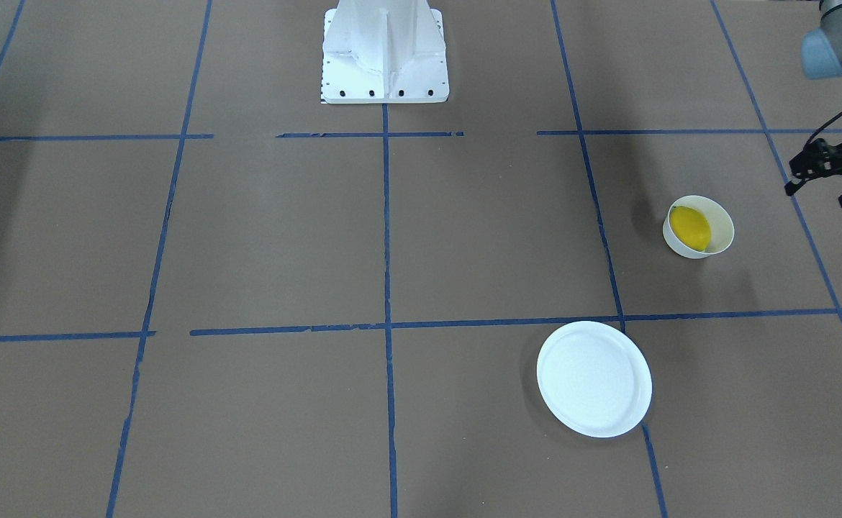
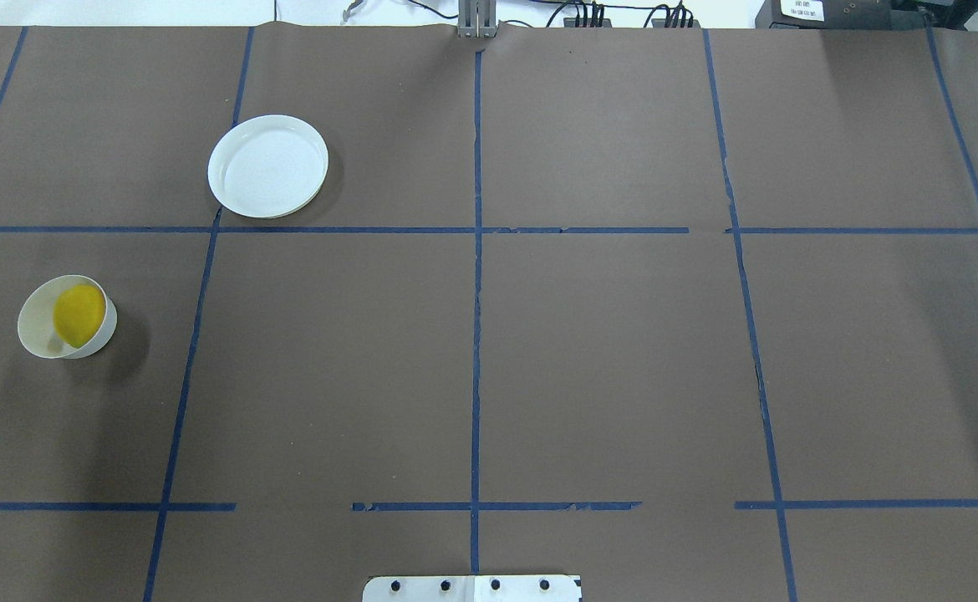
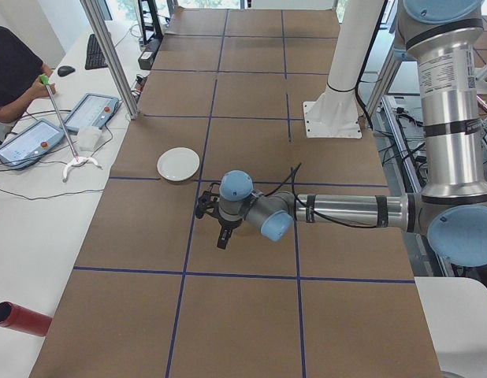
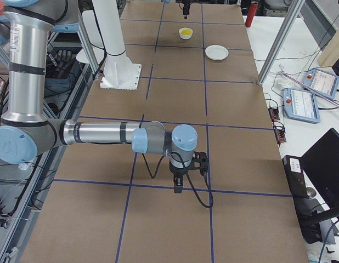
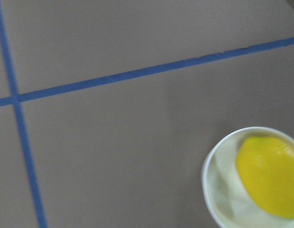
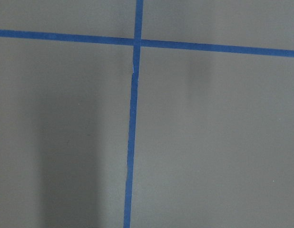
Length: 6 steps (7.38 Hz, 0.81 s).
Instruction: Move lemon from plate to bowl
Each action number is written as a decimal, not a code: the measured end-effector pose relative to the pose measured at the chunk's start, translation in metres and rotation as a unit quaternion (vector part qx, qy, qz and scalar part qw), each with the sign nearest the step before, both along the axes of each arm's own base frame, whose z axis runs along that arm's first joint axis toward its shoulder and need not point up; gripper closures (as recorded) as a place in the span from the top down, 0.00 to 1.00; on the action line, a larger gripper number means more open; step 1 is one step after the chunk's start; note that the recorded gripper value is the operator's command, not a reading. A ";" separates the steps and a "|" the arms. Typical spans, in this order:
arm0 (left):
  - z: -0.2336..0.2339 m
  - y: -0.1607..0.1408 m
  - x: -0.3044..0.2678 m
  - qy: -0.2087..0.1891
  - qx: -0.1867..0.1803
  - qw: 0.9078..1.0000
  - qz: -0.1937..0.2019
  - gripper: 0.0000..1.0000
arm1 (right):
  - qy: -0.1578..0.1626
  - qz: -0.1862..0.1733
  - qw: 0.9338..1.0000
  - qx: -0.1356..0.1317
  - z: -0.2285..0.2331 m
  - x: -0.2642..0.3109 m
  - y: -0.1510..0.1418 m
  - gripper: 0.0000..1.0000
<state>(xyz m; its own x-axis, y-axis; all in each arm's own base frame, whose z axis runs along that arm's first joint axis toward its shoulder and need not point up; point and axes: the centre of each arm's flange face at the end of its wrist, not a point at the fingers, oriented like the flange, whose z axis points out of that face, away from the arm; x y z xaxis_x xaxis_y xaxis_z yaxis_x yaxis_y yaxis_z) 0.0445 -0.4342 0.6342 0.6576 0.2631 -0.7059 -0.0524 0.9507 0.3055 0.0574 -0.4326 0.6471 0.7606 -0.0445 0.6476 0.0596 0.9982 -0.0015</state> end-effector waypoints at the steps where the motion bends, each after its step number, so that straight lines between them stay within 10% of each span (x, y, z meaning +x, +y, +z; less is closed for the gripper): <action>1: 0.025 0.003 -0.049 -0.014 0.005 1.000 -0.003 1.00 | 0.000 0.000 1.000 0.000 0.000 0.000 0.000 1.00; 6: 0.031 -0.005 -0.166 -0.020 -0.099 0.995 -0.016 1.00 | 0.000 0.000 1.000 0.000 0.000 0.000 0.000 1.00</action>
<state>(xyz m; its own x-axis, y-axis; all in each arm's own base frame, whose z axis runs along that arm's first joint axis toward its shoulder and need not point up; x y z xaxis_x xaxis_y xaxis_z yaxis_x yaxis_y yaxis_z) -0.1217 -0.4391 0.6648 0.6914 0.1004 -0.7155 -0.0301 0.9934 0.1103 0.0574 -0.4326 0.6471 0.7607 -0.0444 0.6476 0.0596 0.9982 -0.0016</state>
